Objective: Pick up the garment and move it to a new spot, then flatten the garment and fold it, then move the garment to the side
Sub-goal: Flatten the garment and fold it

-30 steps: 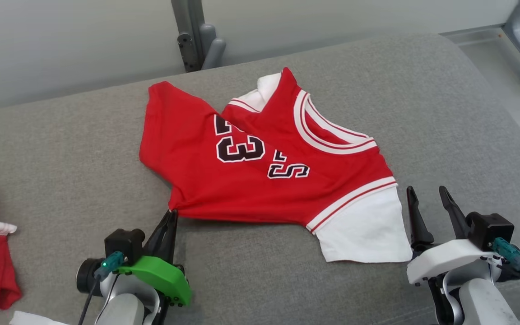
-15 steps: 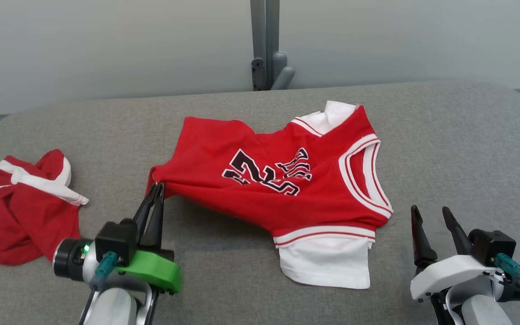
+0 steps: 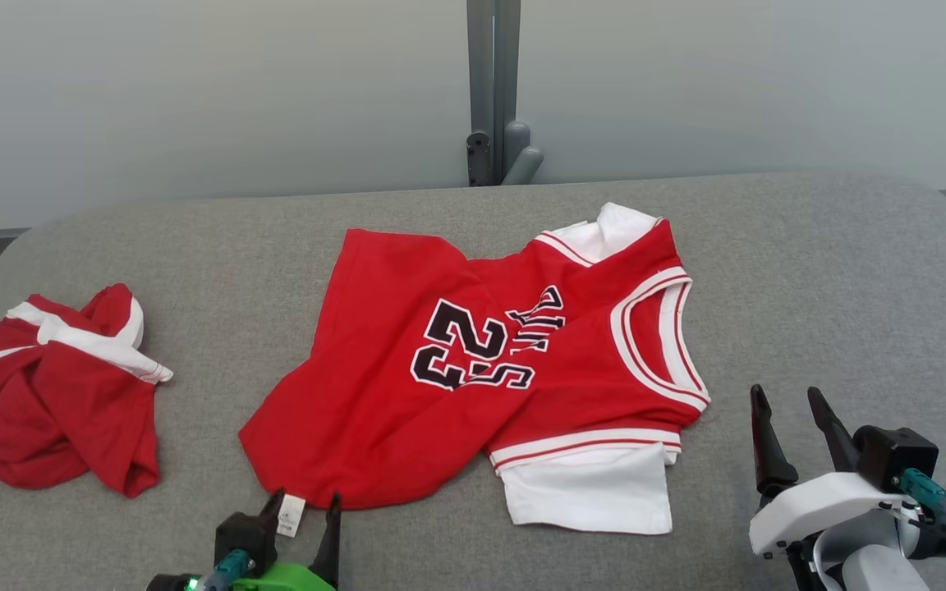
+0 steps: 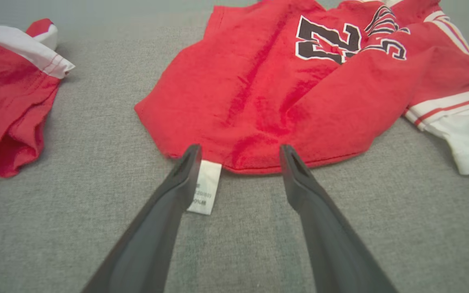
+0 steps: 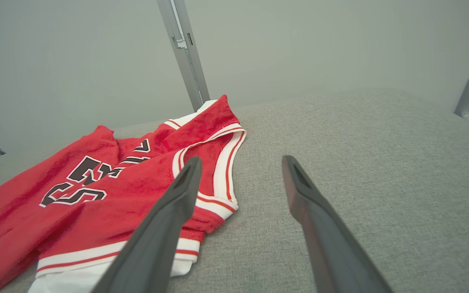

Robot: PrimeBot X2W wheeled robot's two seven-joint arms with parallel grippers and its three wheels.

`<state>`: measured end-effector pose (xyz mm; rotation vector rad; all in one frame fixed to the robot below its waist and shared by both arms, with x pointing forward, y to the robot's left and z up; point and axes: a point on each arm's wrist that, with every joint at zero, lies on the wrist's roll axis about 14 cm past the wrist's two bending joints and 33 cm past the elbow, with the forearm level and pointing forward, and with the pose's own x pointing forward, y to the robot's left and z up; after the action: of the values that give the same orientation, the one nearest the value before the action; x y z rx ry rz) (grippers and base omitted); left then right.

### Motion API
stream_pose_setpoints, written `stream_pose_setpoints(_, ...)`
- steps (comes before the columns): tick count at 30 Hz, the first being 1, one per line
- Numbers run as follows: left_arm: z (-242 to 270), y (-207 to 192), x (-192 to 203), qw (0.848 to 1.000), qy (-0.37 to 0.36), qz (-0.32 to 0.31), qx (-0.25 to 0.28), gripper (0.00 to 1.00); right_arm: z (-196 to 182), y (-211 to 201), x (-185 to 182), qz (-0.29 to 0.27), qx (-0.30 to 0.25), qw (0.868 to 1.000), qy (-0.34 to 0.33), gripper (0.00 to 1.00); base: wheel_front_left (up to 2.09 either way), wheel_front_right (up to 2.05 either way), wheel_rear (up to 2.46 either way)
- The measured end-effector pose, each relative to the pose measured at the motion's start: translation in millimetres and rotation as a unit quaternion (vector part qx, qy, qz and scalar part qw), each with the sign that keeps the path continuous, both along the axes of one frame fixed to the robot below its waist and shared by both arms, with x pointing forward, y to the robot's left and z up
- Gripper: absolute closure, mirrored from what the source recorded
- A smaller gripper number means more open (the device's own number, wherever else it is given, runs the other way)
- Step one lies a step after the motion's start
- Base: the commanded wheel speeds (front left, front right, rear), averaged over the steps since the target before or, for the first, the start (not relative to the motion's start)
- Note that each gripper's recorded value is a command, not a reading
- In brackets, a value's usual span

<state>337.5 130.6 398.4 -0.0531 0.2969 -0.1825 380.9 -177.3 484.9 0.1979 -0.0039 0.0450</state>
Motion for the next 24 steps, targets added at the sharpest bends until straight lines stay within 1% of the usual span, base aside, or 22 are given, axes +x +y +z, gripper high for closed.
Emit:
stream_pose_setpoints(3,15.2,5.4,6.2,0.999,-0.027,0.017,-0.008,0.00,2.3,-2.1,-2.3,-0.003,-0.002,1.000,-0.004,0.00,0.00,0.00,0.00)
stream_pose_setpoints(10,31.0,23.5,2.1,0.997,-0.058,0.055,-0.015,0.00,7.9,-6.5,-9.5,-0.008,-0.010,1.000,-0.013,0.00,0.00,0.00,0.00)
stream_pose_setpoints(24,32.4,44.3,-14.7,0.994,-0.065,0.088,-0.013,0.00,3.6,-2.3,-30.7,0.002,-0.035,0.999,-0.011,0.00,0.00,0.00,0.00)
